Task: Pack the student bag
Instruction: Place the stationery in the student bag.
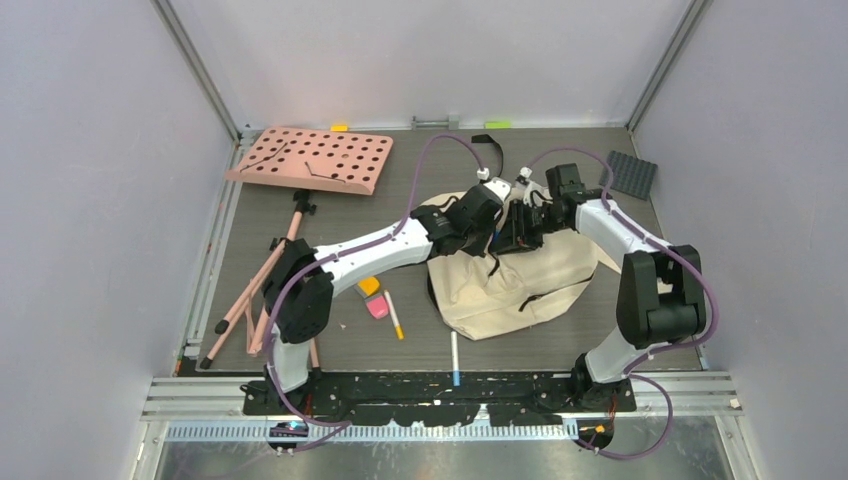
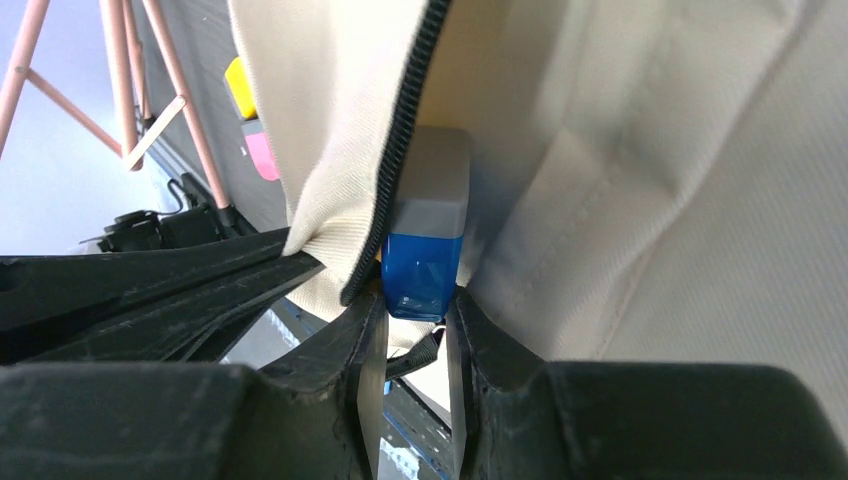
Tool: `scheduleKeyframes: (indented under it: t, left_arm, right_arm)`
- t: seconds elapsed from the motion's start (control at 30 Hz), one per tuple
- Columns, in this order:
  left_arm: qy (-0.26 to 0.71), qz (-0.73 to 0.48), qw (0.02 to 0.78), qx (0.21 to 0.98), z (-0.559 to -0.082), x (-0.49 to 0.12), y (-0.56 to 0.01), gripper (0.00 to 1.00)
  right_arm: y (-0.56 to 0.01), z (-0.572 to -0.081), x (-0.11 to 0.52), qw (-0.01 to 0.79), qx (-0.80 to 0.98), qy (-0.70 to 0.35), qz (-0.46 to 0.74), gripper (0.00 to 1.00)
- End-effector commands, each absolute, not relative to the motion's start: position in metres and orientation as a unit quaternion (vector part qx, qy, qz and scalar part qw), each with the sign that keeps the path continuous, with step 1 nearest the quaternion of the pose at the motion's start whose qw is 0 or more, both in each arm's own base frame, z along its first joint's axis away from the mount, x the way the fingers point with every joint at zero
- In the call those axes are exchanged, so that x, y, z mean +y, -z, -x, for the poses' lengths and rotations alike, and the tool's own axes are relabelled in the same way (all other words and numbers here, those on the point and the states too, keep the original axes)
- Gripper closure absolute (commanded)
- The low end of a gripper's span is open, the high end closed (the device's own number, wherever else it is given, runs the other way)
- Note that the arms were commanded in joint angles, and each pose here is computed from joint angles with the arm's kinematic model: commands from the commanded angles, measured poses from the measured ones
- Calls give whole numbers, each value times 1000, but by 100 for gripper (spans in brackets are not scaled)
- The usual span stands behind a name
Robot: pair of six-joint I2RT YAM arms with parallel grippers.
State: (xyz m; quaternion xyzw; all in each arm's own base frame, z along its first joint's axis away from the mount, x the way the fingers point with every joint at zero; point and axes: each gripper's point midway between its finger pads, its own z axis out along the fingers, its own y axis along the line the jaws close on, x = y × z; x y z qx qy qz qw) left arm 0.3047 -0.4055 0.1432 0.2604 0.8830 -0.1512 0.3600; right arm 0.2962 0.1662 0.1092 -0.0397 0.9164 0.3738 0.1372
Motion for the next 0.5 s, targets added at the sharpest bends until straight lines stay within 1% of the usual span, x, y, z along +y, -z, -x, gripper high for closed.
scheduleKeyframes:
  t: [0.0,0.1,0.17,0.3,0.47]
  left_arm:
    - [179,-241,404,864,-314,-402,-188,100]
    - [176,-232,400,869,-316,-397,-185,100]
    - [175,-228,399,871,-319,-395,-185,100]
    - [175,-224,398,872,-322,-392,-185,100]
    - [178,-226,394,873,-324,-392,-184,100]
  right_arm:
    - [-113,-310,186,154,902,-394,83,81]
    - [-110,-314,180,172,909,-370,83,67]
    - [-113,-316,175,188,913,-352,81,62]
    - [-117,-313,164,210,920,-322,76,57]
    - [-126,-311,154,235,924,-294,71,54]
